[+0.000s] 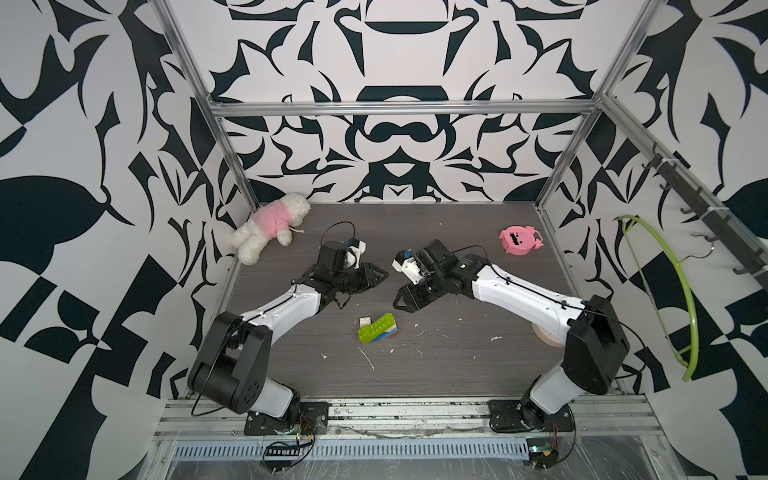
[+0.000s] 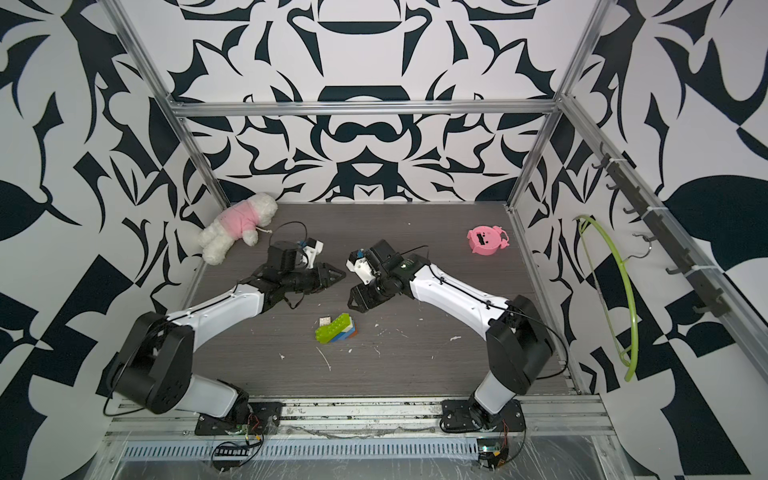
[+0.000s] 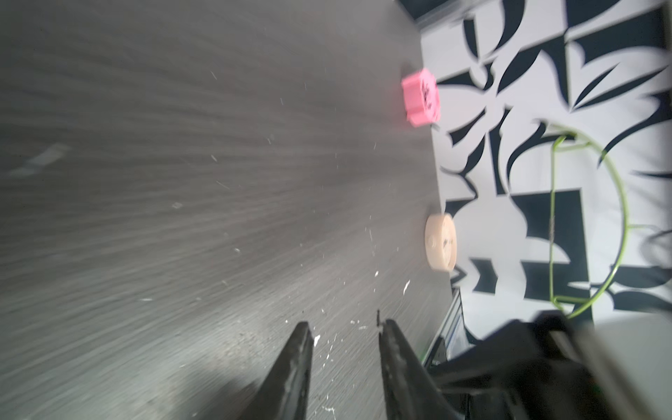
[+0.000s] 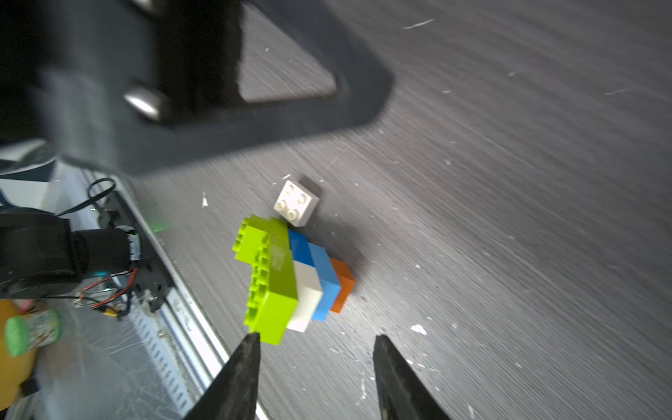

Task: Assemble a heart with lego
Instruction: Adjust the lego brick at the center of the board.

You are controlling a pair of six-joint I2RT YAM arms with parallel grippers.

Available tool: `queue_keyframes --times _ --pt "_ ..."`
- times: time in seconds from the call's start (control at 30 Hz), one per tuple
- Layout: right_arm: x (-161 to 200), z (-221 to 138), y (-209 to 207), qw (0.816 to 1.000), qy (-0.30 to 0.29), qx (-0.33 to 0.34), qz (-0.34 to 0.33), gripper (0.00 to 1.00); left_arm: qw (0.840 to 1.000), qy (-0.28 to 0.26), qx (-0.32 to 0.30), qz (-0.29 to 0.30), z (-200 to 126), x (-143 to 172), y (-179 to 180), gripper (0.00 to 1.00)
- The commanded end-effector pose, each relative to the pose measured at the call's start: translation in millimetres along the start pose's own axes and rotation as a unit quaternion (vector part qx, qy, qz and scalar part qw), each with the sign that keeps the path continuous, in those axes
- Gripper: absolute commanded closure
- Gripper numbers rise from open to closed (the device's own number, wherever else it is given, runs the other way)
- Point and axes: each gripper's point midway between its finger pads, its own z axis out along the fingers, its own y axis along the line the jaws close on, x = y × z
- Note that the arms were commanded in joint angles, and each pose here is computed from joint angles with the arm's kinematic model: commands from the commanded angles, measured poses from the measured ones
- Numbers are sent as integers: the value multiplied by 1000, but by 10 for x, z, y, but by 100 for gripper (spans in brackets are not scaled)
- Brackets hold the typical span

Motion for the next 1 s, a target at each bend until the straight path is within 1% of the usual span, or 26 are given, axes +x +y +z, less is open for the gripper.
queue_keyframes --times 0.0,0.07,0.17,0.37,0.53,0.57,0.7,0.83,0.97 --pt "21 -37 199 998 21 -46 22 48 999 -8 -31 -14 -172 82 206 64" --pt "44 -5 254 997 30 -65 38 48 999 -18 -38 -21 -259 87 281 64" --pt "72 54 303 996 36 -72 48 49 998 -26 -46 -29 -339 110 374 64" --pt "82 168 412 995 48 -77 46 49 998 -22 -54 -36 -335 186 473 64" --pt "114 240 379 995 64 -58 50 52 997 -21 -56 -38 -331 214 502 64" --pt "120 250 387 995 66 -58 50 53 998 -32 -50 -30 -386 178 437 64" --pt "147 297 373 994 75 -50 54 57 998 -34 -51 -27 -397 177 440 64" --pt "138 321 309 995 75 -32 59 57 998 -32 -51 -25 -402 184 444 64" --pt "97 342 321 995 70 -35 61 60 998 -31 -52 -24 -405 197 453 64"
